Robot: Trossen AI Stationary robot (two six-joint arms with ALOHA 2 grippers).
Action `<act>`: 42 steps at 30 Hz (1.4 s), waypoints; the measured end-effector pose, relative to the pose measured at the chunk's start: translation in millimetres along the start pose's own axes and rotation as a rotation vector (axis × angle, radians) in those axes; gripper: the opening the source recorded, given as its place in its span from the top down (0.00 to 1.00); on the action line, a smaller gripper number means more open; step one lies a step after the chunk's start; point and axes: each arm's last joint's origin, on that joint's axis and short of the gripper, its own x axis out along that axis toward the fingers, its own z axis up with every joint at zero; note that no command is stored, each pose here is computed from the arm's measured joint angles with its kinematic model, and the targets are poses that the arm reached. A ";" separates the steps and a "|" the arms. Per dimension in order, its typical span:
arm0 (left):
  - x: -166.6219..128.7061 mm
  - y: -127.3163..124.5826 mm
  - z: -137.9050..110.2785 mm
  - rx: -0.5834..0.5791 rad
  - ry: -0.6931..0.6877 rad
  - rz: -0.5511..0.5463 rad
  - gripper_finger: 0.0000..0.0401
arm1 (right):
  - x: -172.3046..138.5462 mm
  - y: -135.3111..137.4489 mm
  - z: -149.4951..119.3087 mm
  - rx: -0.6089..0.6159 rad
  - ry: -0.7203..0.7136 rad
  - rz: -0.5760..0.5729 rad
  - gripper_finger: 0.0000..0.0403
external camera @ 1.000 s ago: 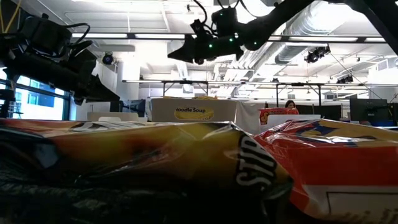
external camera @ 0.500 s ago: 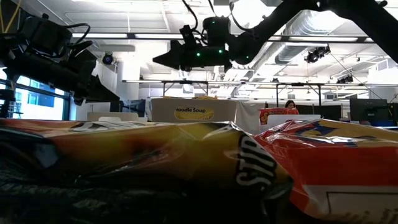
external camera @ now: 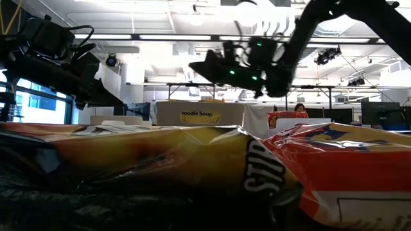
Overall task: Sort Maruchan noodles
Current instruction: Put the black noodle pack into the white bin
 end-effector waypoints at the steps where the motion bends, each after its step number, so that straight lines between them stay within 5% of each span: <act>1: 0.0 0.0 0.0 -0.001 0.000 0.000 1.00 | -7.9 2.3 1.2 0.002 -0.009 -0.010 1.00; 7: 0.2 -2.8 -0.3 -0.093 0.063 -0.090 1.00 | -43.0 16.0 17.3 0.018 0.033 -0.013 1.00; 13: -0.7 -12.2 0.5 -0.105 0.179 -0.220 0.98 | -77.9 24.6 66.7 -0.043 0.044 -0.015 1.00; 24: -8.6 -46.0 -14.1 -0.036 0.322 -0.418 0.73 | -126.4 41.8 119.4 -0.209 0.193 -0.284 0.93; 35: -23.2 -92.9 26.3 0.284 0.202 -0.422 0.63 | -128.4 46.1 120.3 -0.238 0.215 -0.291 0.81; 42: -21.2 -108.6 37.2 0.234 0.482 -0.266 0.62 | -129.2 46.3 116.3 -0.238 0.255 -0.285 0.79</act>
